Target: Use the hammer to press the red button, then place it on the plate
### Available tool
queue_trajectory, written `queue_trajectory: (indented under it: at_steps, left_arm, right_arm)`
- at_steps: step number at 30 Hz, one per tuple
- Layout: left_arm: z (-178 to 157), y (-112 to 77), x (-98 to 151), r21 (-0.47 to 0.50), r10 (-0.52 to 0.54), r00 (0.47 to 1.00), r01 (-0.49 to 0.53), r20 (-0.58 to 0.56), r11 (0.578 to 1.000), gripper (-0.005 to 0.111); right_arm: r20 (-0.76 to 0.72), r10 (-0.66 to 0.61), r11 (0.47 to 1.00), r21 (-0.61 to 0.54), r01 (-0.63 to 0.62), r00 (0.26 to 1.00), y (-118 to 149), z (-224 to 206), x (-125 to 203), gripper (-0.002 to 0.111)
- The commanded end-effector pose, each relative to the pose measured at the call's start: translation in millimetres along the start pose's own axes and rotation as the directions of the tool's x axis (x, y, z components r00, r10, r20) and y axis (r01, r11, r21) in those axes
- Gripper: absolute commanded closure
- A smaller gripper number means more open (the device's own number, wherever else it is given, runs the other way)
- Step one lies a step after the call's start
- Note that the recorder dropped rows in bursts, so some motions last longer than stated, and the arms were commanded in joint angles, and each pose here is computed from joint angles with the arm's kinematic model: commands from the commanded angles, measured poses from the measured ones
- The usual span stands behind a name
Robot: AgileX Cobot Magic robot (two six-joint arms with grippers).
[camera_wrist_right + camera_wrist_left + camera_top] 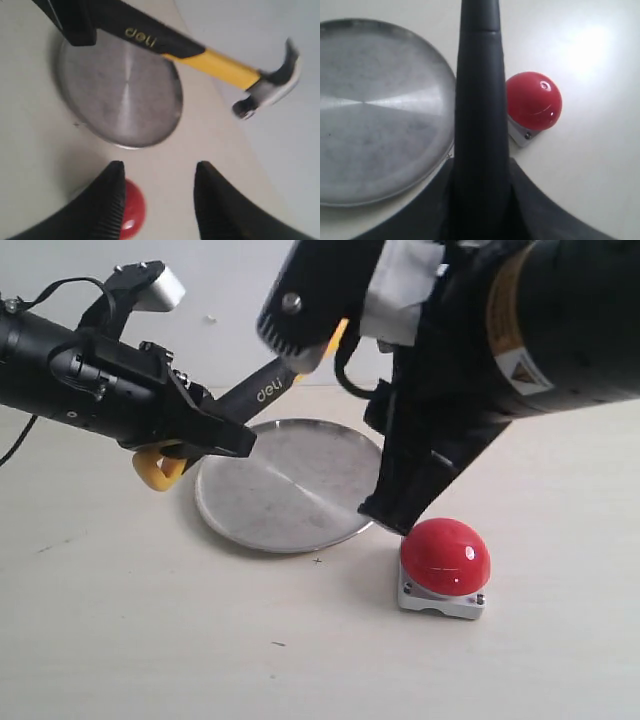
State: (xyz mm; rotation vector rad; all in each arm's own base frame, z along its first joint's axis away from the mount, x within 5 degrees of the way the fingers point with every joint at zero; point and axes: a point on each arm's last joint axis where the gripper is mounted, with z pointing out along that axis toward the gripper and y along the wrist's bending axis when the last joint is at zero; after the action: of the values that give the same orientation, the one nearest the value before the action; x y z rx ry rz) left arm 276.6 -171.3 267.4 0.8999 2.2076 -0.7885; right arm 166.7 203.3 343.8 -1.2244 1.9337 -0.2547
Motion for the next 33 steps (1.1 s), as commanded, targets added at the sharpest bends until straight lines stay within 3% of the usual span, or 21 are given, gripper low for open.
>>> queue_trajectory:
  at_steps: [1, 2, 8, 16, 19, 24, 28, 33]
  left_arm:
    - [-12.2, -28.4, 0.0, -0.049, 0.033, 0.993, -0.027, 0.112, 0.998, 0.107]
    - [-11.5, -33.5, 4.3, -0.061, 0.041, 0.993, -0.035, 0.115, 0.998, 0.107]
    - [-1.4, -56.8, 30.0, -0.098, 0.08, 0.991, -0.07, 0.103, 0.993, 0.107]
    - [16.8, -84.8, 57.6, -0.095, 0.099, 0.993, -0.093, 0.068, 0.991, 0.107]
    - [21.7, -97.3, 68.8, -0.067, 0.111, 0.993, -0.108, 0.041, 0.992, 0.107]
    - [27.6, -113.9, 88.9, -0.032, 0.124, 0.992, -0.124, -0.002, 0.992, 0.107]
    - [30.6, -117.3, 104.8, -0.075, 0.107, 0.994, -0.107, -0.008, 0.991, 0.107]
    - [30.9, -110.3, 116.4, -0.119, 0.101, 0.995, -0.103, -0.026, 0.988, 0.107]
  right_arm:
    - [-0.111, 0.304, 0.949, -0.057, -0.311, 0.946, 4.4, -11.4, 17.7, 0.096]
    - [-0.117, 0.316, 0.945, -0.055, -0.324, 0.942, 6.8, -10.8, 25.4, 0.109]
    - [0.016, 0.469, 0.883, -0.013, -0.469, 0.883, 15.8, -10.0, 75.3, 0.108]
    - [0.263, 0.642, 0.767, -0.239, -0.596, 0.721, 38.1, -24.3, 140.3, 0.108]
    - [0.308, 0.714, 0.695, -0.207, -0.689, 0.628, 34.9, -27.0, 165.0, 0.108]
    - [0.332, 0.79, 0.561, -0.051, -0.826, 0.515, 26.6, -27.2, 205.1, 0.108]
    - [0.308, 0.876, 0.407, -0.06, -0.912, 0.371, 28.1, -26.8, 218.8, 0.108]
    - [0.292, 0.884, 0.413, -0.126, -0.902, 0.365, 31.8, -27.1, 214.1, 0.108]
